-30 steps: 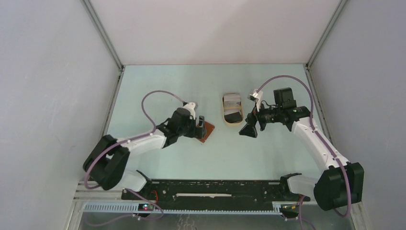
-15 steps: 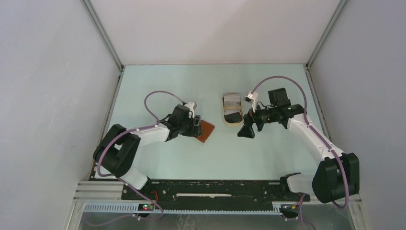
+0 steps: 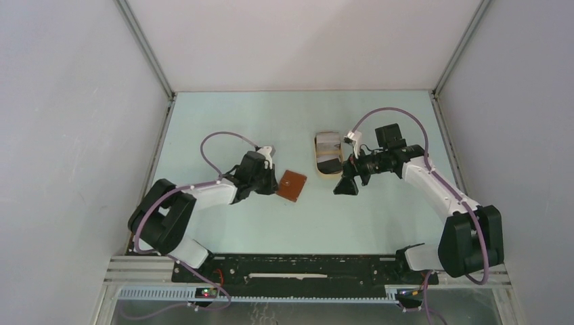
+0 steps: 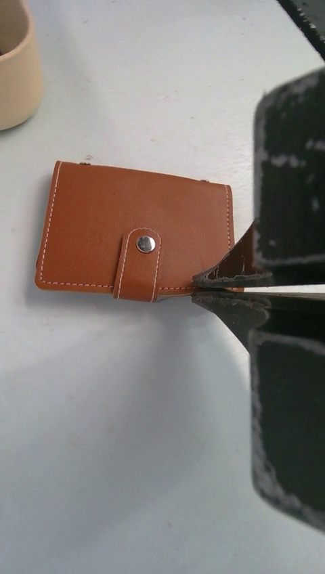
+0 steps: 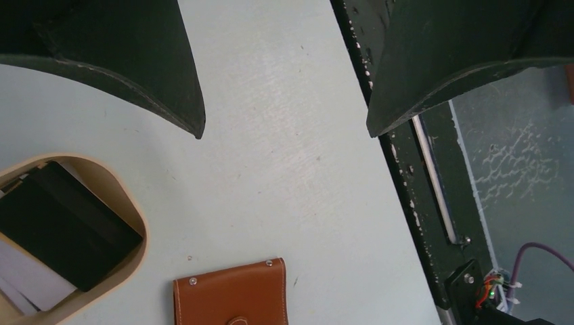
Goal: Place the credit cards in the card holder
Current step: Open the card holder at the center of the board.
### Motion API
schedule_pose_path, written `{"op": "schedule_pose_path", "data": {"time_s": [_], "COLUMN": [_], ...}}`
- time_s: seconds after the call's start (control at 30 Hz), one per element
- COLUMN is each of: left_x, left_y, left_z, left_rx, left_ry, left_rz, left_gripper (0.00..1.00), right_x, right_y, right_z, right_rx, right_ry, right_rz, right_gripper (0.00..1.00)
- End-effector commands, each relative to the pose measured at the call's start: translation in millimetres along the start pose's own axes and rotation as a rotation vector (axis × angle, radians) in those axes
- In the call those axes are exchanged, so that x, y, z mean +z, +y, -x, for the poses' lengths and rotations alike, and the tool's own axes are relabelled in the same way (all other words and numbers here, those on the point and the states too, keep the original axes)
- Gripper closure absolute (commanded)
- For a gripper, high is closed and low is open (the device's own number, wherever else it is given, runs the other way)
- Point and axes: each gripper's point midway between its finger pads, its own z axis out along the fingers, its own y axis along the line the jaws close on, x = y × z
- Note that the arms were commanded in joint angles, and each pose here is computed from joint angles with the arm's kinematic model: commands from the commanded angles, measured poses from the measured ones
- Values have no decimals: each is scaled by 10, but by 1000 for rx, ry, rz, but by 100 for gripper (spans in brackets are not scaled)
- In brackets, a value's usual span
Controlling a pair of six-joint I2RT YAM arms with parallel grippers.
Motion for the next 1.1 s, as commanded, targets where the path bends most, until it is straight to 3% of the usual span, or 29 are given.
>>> {"op": "schedule_pose_path", "data": {"time_s": [0.0, 0.23, 0.33, 0.63, 0.93, 1.07], "left_x": [-168, -385, -422, -466, -563, -632], "left_y": [-103, -383, -502, -707, -901, -971], "left_z": [-50, -69, -150, -256, -183, -200], "left_rx": [10, 31, 32, 90, 34, 104], "left_ry": [-54, -175, -173, -201, -184, -194], "left_rz": [-87, -287, -347, -368, -431, -467], "left_gripper": [100, 100, 100, 100, 100, 100], "right_x": [16, 145, 208, 269, 138, 139], "right_y": [122, 217, 231, 147, 157, 117], "right_z": [147, 142, 127, 110, 137, 141], "right_rx": [5, 114, 162, 186, -29, -42], "right_ry": [-33, -44, -48, -53, -77, -83], "right_rz": [78, 198, 223, 194, 114, 91], "right_gripper": [2, 5, 6, 8, 13, 11]}}
